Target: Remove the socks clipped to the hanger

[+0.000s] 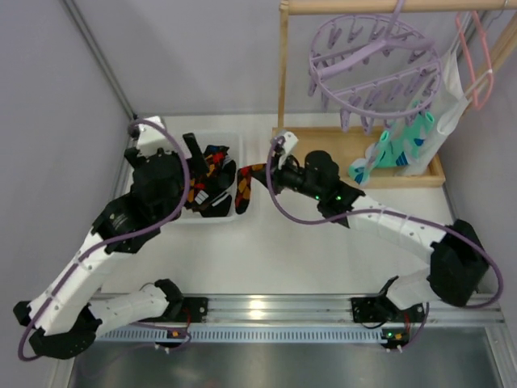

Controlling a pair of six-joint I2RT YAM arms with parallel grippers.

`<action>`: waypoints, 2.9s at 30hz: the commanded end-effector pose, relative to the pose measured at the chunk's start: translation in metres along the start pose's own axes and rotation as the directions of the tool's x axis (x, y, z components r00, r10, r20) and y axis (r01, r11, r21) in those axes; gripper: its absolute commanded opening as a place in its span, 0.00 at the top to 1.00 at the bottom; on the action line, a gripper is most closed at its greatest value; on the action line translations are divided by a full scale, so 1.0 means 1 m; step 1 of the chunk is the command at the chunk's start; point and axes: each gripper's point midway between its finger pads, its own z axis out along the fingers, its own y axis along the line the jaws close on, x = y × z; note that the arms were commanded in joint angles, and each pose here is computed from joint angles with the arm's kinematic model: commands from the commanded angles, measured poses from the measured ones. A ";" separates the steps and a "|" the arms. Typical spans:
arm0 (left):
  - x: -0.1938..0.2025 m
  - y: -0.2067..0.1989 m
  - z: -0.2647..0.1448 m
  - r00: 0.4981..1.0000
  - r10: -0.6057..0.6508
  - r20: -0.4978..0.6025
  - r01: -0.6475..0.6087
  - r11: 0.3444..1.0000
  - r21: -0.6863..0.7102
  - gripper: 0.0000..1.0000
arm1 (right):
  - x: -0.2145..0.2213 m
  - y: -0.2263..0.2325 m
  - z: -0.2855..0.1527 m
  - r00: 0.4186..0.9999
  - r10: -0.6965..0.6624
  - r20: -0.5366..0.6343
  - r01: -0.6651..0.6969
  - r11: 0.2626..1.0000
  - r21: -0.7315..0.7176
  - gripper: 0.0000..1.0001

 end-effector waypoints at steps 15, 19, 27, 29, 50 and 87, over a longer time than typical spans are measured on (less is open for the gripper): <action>0.028 0.114 -0.060 0.997 -0.049 0.056 0.056 0.991 -0.124 0.02 | 0.127 0.041 0.242 0.905 0.051 -0.422 -0.169 0.954 -0.246 1.00; 0.054 0.111 -0.053 0.999 -0.042 0.019 0.044 0.991 -0.127 0.02 | 0.183 0.032 0.250 0.868 0.117 -0.482 -0.234 0.953 -0.190 1.00; 0.065 0.113 -0.056 0.998 -0.062 0.011 0.063 0.993 -0.101 0.02 | 0.131 0.038 0.245 0.912 0.160 -0.379 -0.252 0.945 -0.208 0.77; 0.063 0.117 -0.059 0.996 -0.082 0.023 0.084 0.992 -0.097 0.02 | 0.096 0.044 0.238 0.937 0.168 -0.307 -0.245 0.941 -0.233 0.69; 0.088 0.093 -0.053 0.996 -0.055 -0.069 0.055 0.998 -0.006 0.02 | -0.002 -0.019 0.048 0.984 0.167 -0.063 -0.161 0.983 0.084 0.01; 0.126 0.063 -0.039 0.974 0.065 -0.216 -0.048 0.995 0.084 0.02 | 0.022 -0.263 -0.204 0.998 -0.061 -0.007 0.024 0.270 0.962 0.59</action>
